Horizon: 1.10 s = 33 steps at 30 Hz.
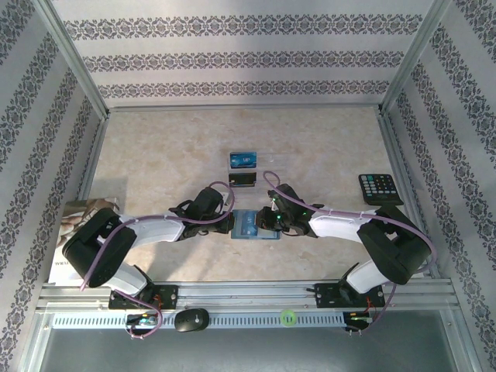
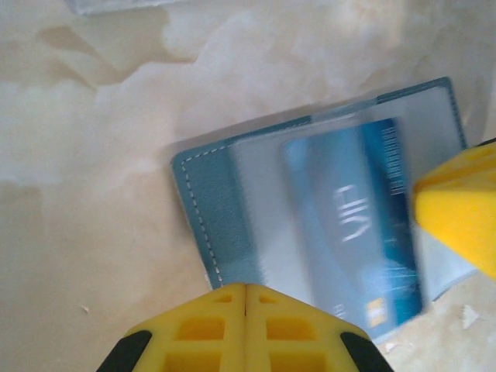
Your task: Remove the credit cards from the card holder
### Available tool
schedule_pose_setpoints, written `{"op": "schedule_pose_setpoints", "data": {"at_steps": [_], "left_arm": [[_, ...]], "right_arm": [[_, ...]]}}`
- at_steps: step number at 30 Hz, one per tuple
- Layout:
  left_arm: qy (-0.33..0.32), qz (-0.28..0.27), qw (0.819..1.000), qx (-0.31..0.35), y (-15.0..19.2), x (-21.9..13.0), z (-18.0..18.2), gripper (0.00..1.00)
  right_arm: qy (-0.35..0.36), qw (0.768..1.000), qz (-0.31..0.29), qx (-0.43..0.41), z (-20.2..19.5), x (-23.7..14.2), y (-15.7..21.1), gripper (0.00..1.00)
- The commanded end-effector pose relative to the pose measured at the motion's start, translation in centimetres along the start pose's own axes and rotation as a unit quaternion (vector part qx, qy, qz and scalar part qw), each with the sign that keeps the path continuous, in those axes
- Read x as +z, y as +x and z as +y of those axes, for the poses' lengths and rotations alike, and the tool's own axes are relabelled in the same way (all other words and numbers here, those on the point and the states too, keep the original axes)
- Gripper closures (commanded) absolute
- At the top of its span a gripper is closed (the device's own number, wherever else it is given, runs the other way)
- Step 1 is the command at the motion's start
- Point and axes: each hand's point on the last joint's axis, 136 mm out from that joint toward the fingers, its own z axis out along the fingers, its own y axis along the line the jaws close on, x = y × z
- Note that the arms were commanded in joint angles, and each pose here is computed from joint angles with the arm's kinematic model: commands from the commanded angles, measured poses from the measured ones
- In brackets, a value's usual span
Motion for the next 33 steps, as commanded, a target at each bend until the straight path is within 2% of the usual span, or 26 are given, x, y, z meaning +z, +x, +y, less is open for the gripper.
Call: {"op": "schedule_pose_setpoints", "data": {"at_steps": [1,5,11,18,33], "left_arm": [[0.008,-0.012,1.000,0.017,-1.1,-1.1,-1.3,1.00],[0.025,-0.027,0.999,0.032,-2.3,-0.9,-2.7,1.00],[0.053,-0.020,0.998,0.037,-2.7,1.1,-4.4,1.00],[0.007,-0.002,0.999,0.036,-1.6,1.9,-2.2,1.00],[-0.027,0.026,0.999,0.020,0.4,2.2,0.3,1.00]], "right_arm": [[0.002,1.000,-0.008,-0.012,0.3,-0.5,-0.9,0.73],[0.004,1.000,-0.021,-0.021,0.5,-1.3,-1.3,0.71],[-0.035,0.999,0.007,-0.037,2.4,-0.5,-1.0,0.71],[-0.014,1.000,0.012,-0.025,1.3,0.1,-0.9,0.71],[-0.016,0.999,0.026,-0.022,1.2,1.0,-0.7,0.75]]}}
